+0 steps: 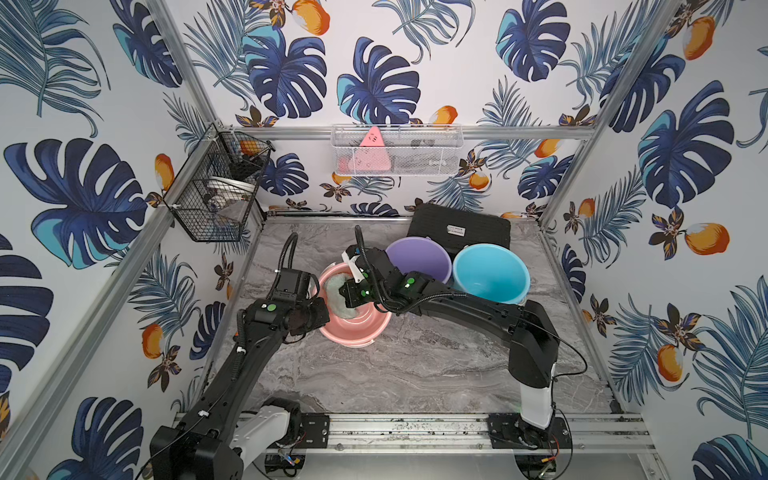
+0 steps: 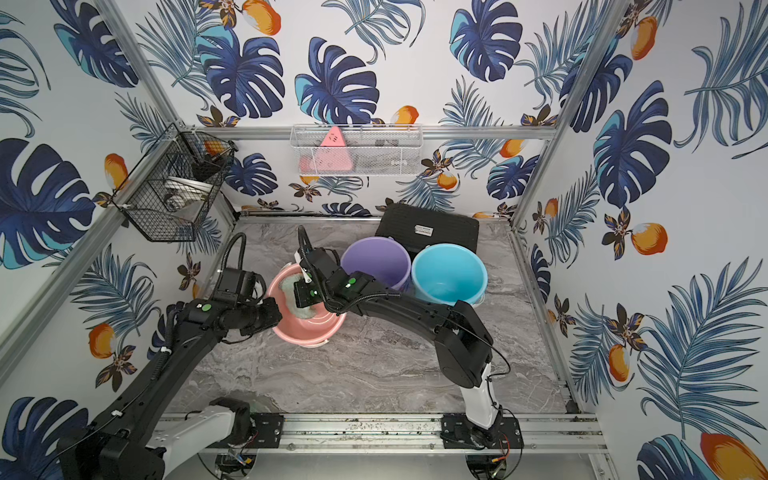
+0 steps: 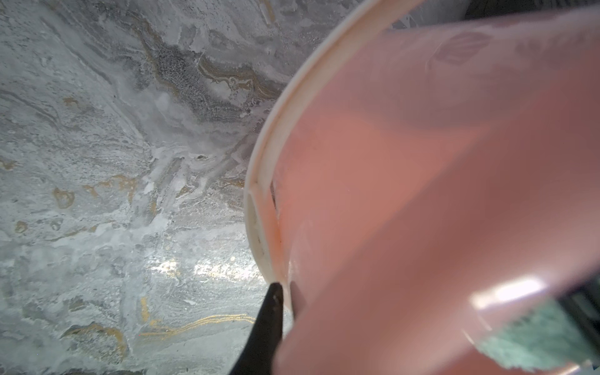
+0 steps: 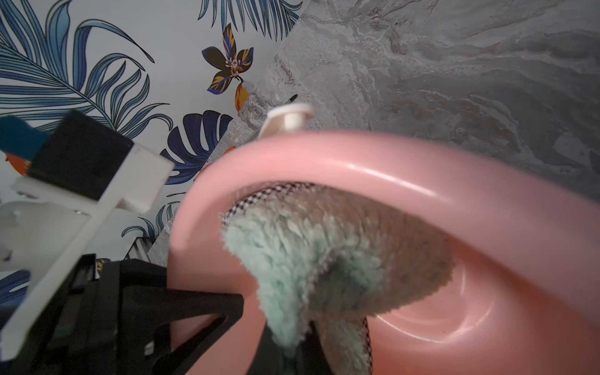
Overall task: Wipe the inside of the bucket with a cloth
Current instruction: Wipe the dirt from the inside of the bucket.
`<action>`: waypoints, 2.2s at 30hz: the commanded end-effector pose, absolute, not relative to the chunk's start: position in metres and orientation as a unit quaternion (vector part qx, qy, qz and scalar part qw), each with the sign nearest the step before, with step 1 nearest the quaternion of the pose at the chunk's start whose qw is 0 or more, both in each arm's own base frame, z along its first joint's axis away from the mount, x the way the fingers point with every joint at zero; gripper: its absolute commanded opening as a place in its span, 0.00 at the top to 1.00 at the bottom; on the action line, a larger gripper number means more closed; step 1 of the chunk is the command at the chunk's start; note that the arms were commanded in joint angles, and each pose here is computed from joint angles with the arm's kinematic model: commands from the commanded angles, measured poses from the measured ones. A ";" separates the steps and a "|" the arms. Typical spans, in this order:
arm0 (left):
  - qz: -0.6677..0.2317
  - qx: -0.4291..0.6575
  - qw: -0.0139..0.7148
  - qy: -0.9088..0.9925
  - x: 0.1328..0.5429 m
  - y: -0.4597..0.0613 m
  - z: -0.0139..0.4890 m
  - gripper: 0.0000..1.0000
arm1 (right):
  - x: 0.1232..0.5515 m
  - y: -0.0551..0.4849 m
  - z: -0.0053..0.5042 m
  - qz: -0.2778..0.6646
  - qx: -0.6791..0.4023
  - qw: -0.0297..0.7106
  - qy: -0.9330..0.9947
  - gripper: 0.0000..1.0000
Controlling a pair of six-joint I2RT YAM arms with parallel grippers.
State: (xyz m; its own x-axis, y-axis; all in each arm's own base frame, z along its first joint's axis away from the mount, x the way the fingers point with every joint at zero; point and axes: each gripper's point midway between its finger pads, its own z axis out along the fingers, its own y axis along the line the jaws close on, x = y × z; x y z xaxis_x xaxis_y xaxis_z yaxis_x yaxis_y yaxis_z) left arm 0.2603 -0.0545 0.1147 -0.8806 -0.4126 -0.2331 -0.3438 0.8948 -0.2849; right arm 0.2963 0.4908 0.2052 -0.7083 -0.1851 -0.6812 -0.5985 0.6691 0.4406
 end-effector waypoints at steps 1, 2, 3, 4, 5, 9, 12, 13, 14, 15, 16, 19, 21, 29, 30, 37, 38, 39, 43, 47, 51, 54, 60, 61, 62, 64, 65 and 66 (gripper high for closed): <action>-0.134 -0.194 0.162 0.958 0.272 -0.058 0.121 1.00 | 0.297 0.497 0.206 0.342 -0.225 0.304 0.860 1.00; -0.136 -0.194 0.164 0.958 0.274 -0.059 0.123 1.00 | 0.299 0.496 0.205 0.336 -0.222 0.307 0.862 1.00; -0.137 -0.194 0.164 0.957 0.275 -0.059 0.125 1.00 | 0.300 0.496 0.202 0.332 -0.221 0.307 0.864 1.00; -0.139 -0.195 0.167 0.956 0.276 -0.060 0.127 1.00 | 0.304 0.496 0.203 0.328 -0.217 0.314 0.864 1.00; -0.141 -0.196 0.168 0.956 0.277 -0.061 0.128 1.00 | 0.306 0.497 0.204 0.329 -0.214 0.321 0.862 1.00; -0.147 -0.193 0.163 0.956 0.277 -0.063 0.129 1.00 | 0.308 0.509 0.207 0.358 -0.215 0.332 0.846 1.00; -0.147 -0.195 0.166 0.955 0.274 -0.063 0.128 1.00 | 0.308 0.522 0.203 0.384 -0.217 0.327 0.836 1.00; -0.144 -0.197 0.168 0.955 0.273 -0.061 0.128 1.00 | 0.307 0.526 0.203 0.391 -0.221 0.326 0.832 1.00; -0.142 -0.198 0.169 0.955 0.272 -0.060 0.128 1.00 | 0.305 0.531 0.203 0.400 -0.224 0.322 0.828 1.00; -0.142 -0.198 0.170 0.955 0.272 -0.060 0.128 1.00 | 0.304 0.534 0.200 0.405 -0.227 0.315 0.828 1.00; -0.142 -0.196 0.167 0.956 0.272 -0.060 0.127 1.00 | 0.300 0.538 0.198 0.411 -0.234 0.308 0.825 1.00; -0.147 -0.196 0.164 0.955 0.272 -0.062 0.124 1.00 | 0.291 0.546 0.193 0.415 -0.257 0.305 0.818 1.00; -0.149 -0.198 0.162 0.955 0.272 -0.063 0.123 1.00 | 0.285 0.548 0.188 0.417 -0.273 0.294 0.816 1.00; -0.128 -0.212 0.171 0.954 0.278 -0.053 0.125 1.00 | 0.249 0.529 0.166 0.391 -0.335 0.250 0.820 1.00; -0.125 -0.214 0.174 0.953 0.279 -0.052 0.125 1.00 | 0.244 0.526 0.163 0.386 -0.342 0.243 0.822 1.00; -0.120 -0.220 0.184 0.951 0.285 -0.048 0.133 1.00 | 0.221 0.499 0.141 0.327 -0.386 0.198 0.840 1.00; -0.123 -0.220 0.183 0.950 0.286 -0.049 0.133 1.00 | 0.222 0.496 0.138 0.315 -0.389 0.200 0.842 1.00; -0.128 -0.221 0.183 0.949 0.286 -0.050 0.133 1.00 | 0.224 0.494 0.136 0.310 -0.387 0.207 0.843 1.00; -0.141 -0.219 0.176 0.949 0.285 -0.055 0.130 1.00 | 0.242 0.501 0.152 0.316 -0.359 0.262 0.838 1.00; -0.146 -0.217 0.174 0.949 0.280 -0.056 0.131 1.00 | 0.269 0.515 0.177 0.319 -0.321 0.324 0.831 1.00; -0.156 -0.214 0.171 0.949 0.275 -0.060 0.131 1.00 | 0.294 0.528 0.194 0.325 -0.278 0.377 0.821 1.00; -0.161 -0.213 0.163 0.950 0.272 -0.062 0.128 1.00 | 0.306 0.536 0.208 0.333 -0.256 0.403 0.813 1.00; -0.173 -0.212 0.155 0.949 0.269 -0.066 0.122 1.00 | 0.326 0.531 0.211 0.302 -0.220 0.460 0.805 1.00; -0.175 -0.211 0.152 0.950 0.269 -0.067 0.120 1.00 | 0.329 0.527 0.213 0.295 -0.210 0.475 0.802 1.00; -0.174 -0.212 0.149 0.950 0.269 -0.067 0.119 1.00 | 0.332 0.523 0.215 0.286 -0.201 0.489 0.799 1.00; -0.166 -0.216 0.143 0.952 0.268 -0.065 0.116 1.00 | 0.338 0.508 0.219 0.253 -0.173 0.524 0.794 1.00; -0.163 -0.218 0.142 0.952 0.268 -0.064 0.116 1.00 | 0.342 0.501 0.221 0.240 -0.163 0.536 0.793 1.00; -0.157 -0.220 0.144 0.952 0.269 -0.062 0.117 1.00 | 0.345 0.494 0.223 0.225 -0.152 0.549 0.791 1.00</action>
